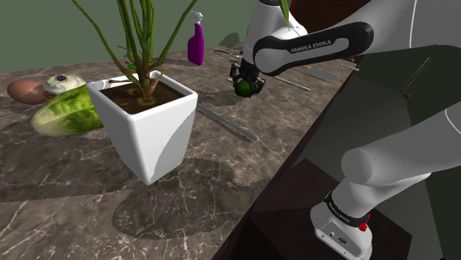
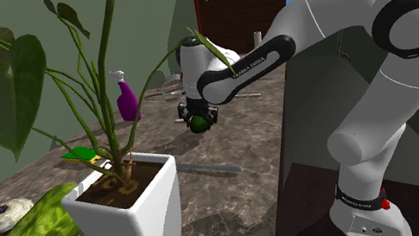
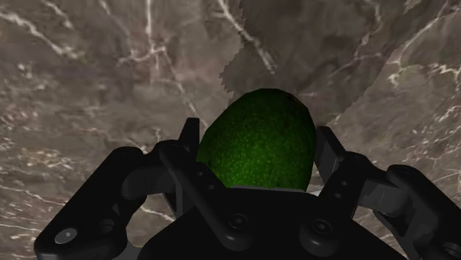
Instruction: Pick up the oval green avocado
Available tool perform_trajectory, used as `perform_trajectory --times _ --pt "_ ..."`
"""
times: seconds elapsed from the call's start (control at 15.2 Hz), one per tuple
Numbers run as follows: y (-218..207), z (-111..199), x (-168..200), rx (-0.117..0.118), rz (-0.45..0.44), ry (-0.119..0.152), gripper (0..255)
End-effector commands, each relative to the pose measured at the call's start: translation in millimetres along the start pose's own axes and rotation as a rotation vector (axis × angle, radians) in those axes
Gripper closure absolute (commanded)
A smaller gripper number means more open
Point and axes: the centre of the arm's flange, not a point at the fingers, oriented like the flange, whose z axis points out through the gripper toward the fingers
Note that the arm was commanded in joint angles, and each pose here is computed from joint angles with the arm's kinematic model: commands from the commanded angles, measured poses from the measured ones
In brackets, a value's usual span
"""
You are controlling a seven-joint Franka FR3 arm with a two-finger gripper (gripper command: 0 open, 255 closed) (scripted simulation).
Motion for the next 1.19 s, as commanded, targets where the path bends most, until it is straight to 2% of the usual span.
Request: perform_trajectory --times 0.0,0.26,1.12 --pt "0.2 1.0 0.2 -0.001 0.0 -0.001 255" --pt "0.3 0.4 -0.1 -0.001 0.0 -0.001 255" --pt "-14.0 -63.6 20.4 -0.001 0.0 -0.001 255"
